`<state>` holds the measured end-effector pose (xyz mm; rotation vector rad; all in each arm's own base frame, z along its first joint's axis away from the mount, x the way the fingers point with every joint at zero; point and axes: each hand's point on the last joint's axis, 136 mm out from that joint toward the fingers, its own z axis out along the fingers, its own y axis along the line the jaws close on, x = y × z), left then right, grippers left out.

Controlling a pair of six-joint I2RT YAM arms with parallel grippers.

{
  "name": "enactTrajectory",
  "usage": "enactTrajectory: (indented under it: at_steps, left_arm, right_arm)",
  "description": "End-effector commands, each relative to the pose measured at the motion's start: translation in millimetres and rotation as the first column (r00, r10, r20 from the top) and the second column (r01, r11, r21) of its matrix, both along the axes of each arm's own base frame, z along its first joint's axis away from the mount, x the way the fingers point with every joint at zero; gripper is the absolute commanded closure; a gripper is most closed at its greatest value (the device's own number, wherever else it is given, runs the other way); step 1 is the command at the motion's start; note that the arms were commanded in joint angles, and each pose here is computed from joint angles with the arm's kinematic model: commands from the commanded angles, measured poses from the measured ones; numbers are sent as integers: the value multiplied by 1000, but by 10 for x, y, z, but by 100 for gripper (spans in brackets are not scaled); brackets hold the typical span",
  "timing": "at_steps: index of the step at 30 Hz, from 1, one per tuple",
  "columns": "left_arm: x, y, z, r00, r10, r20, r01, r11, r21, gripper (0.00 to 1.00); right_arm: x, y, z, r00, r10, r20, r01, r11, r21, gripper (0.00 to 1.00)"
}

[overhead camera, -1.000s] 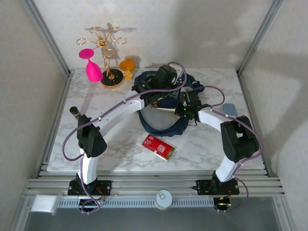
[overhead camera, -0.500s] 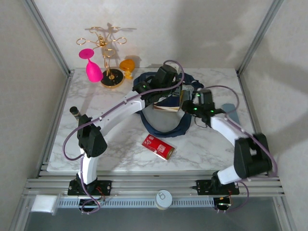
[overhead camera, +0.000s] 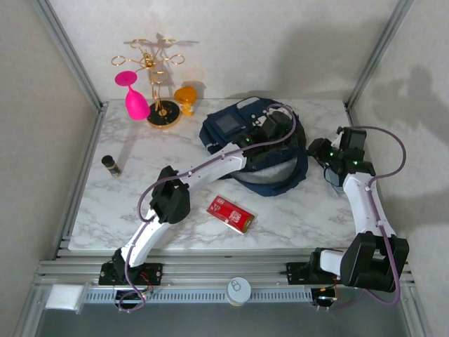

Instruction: Pack books, pencil case, and school supplies into a backpack

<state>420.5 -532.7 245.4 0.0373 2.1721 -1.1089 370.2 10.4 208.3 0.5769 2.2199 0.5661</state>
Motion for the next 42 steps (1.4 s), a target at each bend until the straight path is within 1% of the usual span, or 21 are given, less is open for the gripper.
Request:
enactTrajectory:
  at_steps: [1, 3, 5, 6, 7, 9, 10, 11, 13, 16, 19, 21, 23, 26, 29, 31, 33, 38, 40, 42]
  left_arm:
    - [73, 402, 776, 996, -51, 73, 56, 996, -70, 58]
    - [95, 745, 997, 993, -31, 111, 40, 996, -79, 51]
    - [77, 1147, 1025, 988, 46, 150, -39, 998, -53, 40]
    - [79, 1330, 897, 987, 84, 141, -80, 996, -33, 38]
    - [105, 1562, 760, 983, 144, 115, -143, 990, -19, 38]
    - [171, 1988, 323, 972, 236, 16, -236, 972, -10, 39]
    - [193, 2196, 97, 961, 272, -53, -274, 961, -28, 40]
    - [202, 2360, -81, 951, 294, -96, -298, 954, -40, 40]
    - [211, 2726, -471, 916, 365, -169, -376, 926, -35, 40]
    - [238, 2994, -907, 874, 401, -276, -425, 905, -31, 40]
    - [294, 3028, -1167, 855, 416, -310, -441, 898, -10, 41]
    - [331, 2997, -1330, 844, 417, -337, -447, 895, -12, 42]
    - [374, 3000, -1491, 822, 431, -372, -471, 882, -19, 43]
    - [445, 3077, -1675, 781, 483, -397, -534, 845, -22, 44]
    - [565, 3049, -1681, 788, 475, -392, -547, 832, -93, 45]
    - [617, 3001, -1758, 786, 466, -406, -541, 837, -87, 47]
    - [646, 2954, -1820, 787, 451, -420, -533, 841, -96, 49]
    - [695, 2936, -1925, 773, 459, -437, -550, 828, -104, 59]
    - [723, 2903, -1929, 775, 454, -439, -551, 826, -119, 65]
    - [747, 2876, -1927, 779, 450, -435, -549, 826, -127, 68]
  right_arm:
    - [2, 105, 125, 999, 41, -5, -41, 999, 35, 61]
    - [-34, 206, 35, 997, 66, -42, -65, 998, 22, 60]
    - [-104, 425, -67, 990, 112, -83, -112, 994, 5, 59]
    - [-140, 553, -116, 985, 138, -102, -139, 990, -3, 59]
    - [-195, 716, -181, 978, 167, -127, -169, 985, -12, 58]
    - [-331, 1050, -327, 959, 226, -170, -230, 973, -1, 57]
    - [-413, 1216, -417, 947, 257, -191, -259, 966, 14, 57]
    - [-478, 1348, -485, 938, 278, -206, -279, 960, 26, 57]
    - [-616, 1615, -635, 919, 319, -233, -315, 947, 53, 56]
    - [-704, 1789, -863, 897, 348, -273, -339, 937, 78, 54]
    - [-698, 1801, -1018, 888, 355, -292, -340, 935, 103, 54]
    - [-663, 1766, -1090, 888, 349, -301, -342, 937, 77, 53]
    - [-635, 1677, -1199, 886, 325, -331, -329, 943, 44, 53]
    - [-610, 1690, -1243, 883, 339, -324, -338, 939, 60, 53]
    - [-623, 1625, -1333, 883, 323, -341, -335, 942, 27, 53]
    - [-637, 1585, -1402, 877, 315, -362, -330, 944, 22, 53]
    - [-649, 1583, -1427, 880, 316, -356, -327, 945, 31, 53]
    - [-654, 1598, -1474, 880, 318, -351, -325, 945, 43, 53]
    - [-639, 1586, -1505, 881, 314, -353, -323, 946, 35, 54]
    - [-617, 1573, -1525, 882, 312, -354, -325, 946, 24, 54]
